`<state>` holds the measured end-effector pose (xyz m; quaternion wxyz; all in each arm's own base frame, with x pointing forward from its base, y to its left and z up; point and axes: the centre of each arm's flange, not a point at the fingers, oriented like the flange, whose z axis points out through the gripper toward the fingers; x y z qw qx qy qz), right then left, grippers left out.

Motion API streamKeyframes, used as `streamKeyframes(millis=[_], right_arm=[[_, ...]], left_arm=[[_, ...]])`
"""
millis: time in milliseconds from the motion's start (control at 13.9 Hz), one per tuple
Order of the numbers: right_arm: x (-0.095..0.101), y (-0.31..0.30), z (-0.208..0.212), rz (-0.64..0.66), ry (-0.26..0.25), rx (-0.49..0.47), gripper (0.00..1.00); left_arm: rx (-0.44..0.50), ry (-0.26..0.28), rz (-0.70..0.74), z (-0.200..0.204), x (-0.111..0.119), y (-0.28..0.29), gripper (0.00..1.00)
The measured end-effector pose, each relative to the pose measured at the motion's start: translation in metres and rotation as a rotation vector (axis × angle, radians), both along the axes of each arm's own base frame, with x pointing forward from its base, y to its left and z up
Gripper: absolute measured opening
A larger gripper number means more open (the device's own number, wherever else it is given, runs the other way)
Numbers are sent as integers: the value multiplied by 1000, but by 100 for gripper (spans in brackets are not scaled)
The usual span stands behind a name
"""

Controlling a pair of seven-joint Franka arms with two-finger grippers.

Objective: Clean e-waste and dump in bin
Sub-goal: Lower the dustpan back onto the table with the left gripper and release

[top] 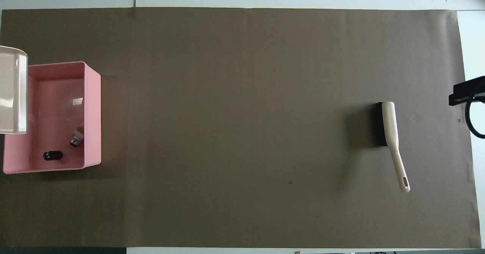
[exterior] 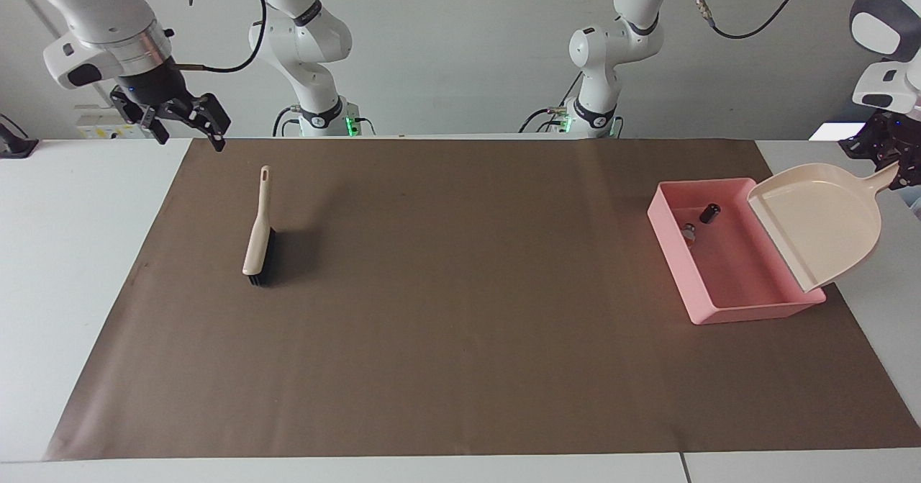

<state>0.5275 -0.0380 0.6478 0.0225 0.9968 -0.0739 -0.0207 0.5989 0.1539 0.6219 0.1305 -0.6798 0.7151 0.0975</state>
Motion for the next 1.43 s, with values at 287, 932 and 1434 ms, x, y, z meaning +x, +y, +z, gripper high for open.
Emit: streamKeyframes(millis=[287,932,1434], right_arm=[[-3,5,-1,7,27,1,100],[-1,29,1,51,29,4,100],[-1,29,1,51,25,4,100]], left_arm=[[-191,22,-66,-6,-3,-18,34],[-358,138,-162,-130,-25,-216,34],[-354,99,-85,-197,-69,-324,34]])
